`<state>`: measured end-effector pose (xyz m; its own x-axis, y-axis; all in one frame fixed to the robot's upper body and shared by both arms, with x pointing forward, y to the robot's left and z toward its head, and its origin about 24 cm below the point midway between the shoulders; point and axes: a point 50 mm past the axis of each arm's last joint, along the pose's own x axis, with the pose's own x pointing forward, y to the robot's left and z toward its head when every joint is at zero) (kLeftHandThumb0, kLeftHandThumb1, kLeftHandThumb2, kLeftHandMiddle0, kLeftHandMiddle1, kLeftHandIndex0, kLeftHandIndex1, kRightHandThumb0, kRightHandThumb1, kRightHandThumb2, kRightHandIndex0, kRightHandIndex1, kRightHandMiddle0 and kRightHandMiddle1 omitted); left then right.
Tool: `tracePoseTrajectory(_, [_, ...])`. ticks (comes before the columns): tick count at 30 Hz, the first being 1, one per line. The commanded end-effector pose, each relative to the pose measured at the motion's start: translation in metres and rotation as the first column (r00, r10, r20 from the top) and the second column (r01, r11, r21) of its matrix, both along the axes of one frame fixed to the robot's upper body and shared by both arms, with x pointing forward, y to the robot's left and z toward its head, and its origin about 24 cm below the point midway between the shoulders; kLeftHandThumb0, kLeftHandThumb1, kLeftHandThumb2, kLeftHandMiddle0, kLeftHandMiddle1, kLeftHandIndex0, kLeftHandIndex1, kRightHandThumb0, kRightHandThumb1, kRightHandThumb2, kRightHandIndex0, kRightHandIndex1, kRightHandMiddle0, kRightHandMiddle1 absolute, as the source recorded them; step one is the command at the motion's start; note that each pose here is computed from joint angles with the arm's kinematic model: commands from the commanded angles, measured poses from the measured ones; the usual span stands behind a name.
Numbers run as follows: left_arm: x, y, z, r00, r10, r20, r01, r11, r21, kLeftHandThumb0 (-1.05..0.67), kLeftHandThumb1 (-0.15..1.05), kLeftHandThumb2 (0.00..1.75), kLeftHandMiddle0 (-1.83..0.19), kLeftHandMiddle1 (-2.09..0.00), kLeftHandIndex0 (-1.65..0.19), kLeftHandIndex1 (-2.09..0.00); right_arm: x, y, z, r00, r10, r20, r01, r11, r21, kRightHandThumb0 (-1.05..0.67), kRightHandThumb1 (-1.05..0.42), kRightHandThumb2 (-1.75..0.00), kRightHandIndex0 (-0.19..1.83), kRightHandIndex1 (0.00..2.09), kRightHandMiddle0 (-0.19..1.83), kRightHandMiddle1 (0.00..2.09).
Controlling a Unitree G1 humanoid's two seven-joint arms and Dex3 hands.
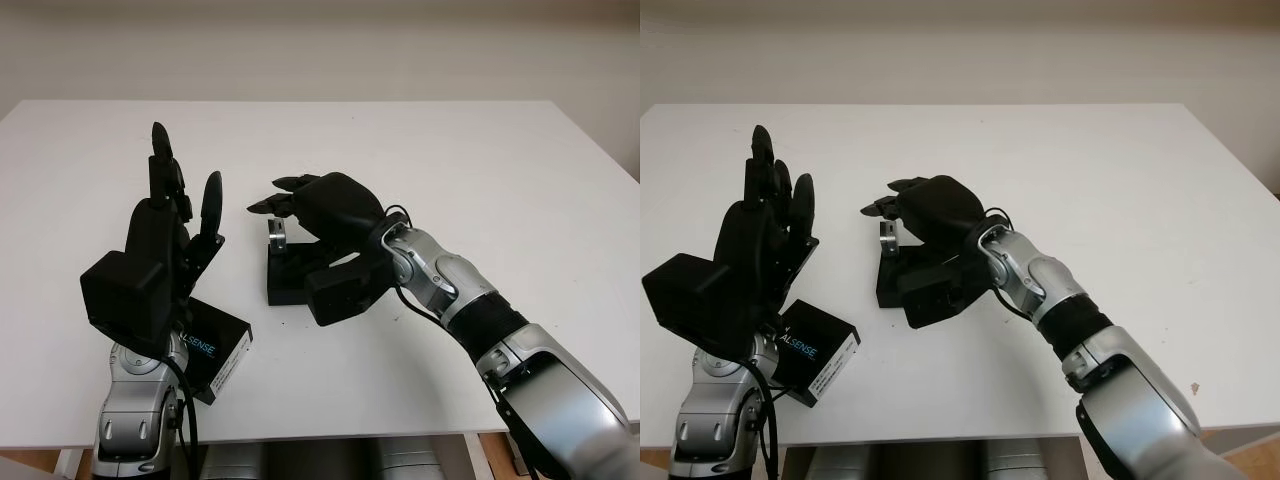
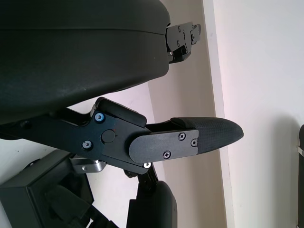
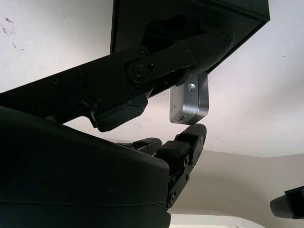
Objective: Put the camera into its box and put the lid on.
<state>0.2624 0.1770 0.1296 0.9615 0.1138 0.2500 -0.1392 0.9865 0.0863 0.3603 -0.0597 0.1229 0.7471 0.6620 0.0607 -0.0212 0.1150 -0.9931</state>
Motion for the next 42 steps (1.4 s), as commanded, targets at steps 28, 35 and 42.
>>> tracePoseTrajectory(28, [-0.001, -0.002, 0.0, 1.0, 0.001, 0.0, -0.001, 1.0, 0.018, -0.75, 1.05, 0.54, 0.19, 0.0, 0.19, 0.0, 0.013, 0.011, -0.005, 0.996, -0.071, -0.049, 0.075, 0.994, 0.083, -0.72, -1.02, -0.05, 0.45, 0.15, 0.48, 0.55])
tracePoseTrajectory(35, [-0.001, -0.002, 0.001, 1.0, -0.005, 0.009, 0.005, 1.0, -0.001, -0.75, 1.05, 0.52, 0.19, 0.0, 0.19, 0.0, 0.011, 0.013, -0.006, 0.998, -0.061, -0.02, 0.062, 0.995, 0.084, -0.67, -1.01, -0.05, 0.31, 0.68, 0.47, 0.97])
tracePoseTrajectory(42, [0.0, -0.002, 0.002, 1.0, -0.004, 0.007, 0.004, 1.0, 0.009, -0.76, 1.05, 0.52, 0.19, 0.0, 0.19, 0.0, 0.011, 0.012, -0.005, 0.997, -0.044, 0.071, 0.04, 0.998, 0.051, -0.59, -1.0, -0.05, 0.23, 1.01, 0.62, 1.11])
